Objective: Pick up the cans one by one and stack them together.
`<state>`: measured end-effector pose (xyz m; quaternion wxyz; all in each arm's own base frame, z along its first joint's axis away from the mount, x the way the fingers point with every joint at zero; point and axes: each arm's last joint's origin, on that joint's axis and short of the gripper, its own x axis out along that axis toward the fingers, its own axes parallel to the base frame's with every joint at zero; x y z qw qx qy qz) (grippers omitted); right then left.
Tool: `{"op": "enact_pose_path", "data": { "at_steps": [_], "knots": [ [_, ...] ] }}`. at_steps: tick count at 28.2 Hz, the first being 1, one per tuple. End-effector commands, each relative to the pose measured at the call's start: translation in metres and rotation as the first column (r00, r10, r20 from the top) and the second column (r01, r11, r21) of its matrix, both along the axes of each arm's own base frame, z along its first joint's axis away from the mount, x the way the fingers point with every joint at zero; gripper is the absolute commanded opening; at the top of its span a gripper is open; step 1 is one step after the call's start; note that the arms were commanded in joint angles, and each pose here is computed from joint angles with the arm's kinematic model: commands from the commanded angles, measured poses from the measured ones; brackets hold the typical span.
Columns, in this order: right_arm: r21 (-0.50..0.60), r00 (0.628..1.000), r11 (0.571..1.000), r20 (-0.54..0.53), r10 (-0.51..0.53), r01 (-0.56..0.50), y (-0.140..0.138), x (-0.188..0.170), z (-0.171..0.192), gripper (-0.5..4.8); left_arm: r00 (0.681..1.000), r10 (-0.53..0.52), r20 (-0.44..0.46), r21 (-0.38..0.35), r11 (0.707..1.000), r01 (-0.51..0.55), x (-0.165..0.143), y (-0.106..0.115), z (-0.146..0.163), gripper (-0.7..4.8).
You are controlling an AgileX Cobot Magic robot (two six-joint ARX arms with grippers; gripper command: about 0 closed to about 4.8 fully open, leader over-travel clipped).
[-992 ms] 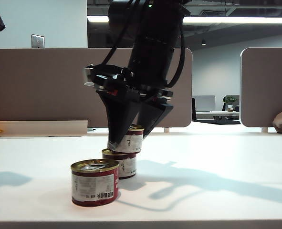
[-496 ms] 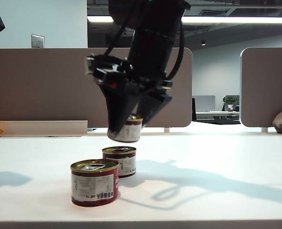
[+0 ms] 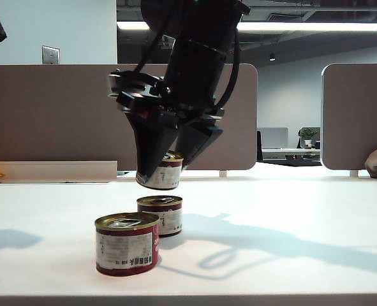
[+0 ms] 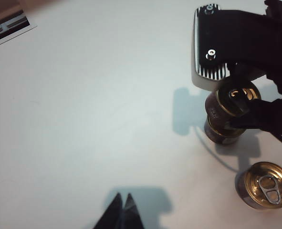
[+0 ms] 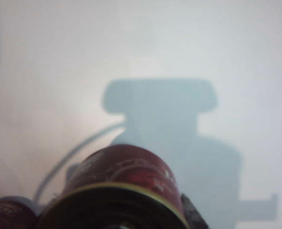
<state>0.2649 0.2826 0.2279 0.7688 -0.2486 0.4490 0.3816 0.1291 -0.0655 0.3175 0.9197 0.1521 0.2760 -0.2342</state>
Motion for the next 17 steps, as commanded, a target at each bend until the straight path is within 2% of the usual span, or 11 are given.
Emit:
{"op": "enact_pose_path", "data": {
  "at_steps": [1, 14, 17],
  "knots": [
    [-0.003, 1.000, 1.000, -0.005, 0.001, -0.001, 0.002, 0.001, -0.004, 2.01, 1.000, 0.003, -0.003, 0.002, 1.000, -0.003, -0.001, 0.001, 0.001, -0.06],
    [-0.066, 0.998, 0.998, -0.060, -0.003, -0.001, 0.000, 0.000, -0.016, 2.03, 1.000, 0.003, -0.007, 0.004, 1.000, -0.003, -0.001, 0.001, 0.000, -0.06],
    [-0.075, 0.998, 0.997, -0.063, -0.005, 0.000, 0.000, -0.001, -0.016, 2.21, 1.000, 0.004, -0.007, 0.004, 1.000, -0.004, -0.001, 0.001, 0.000, -0.06]
  ]
}}
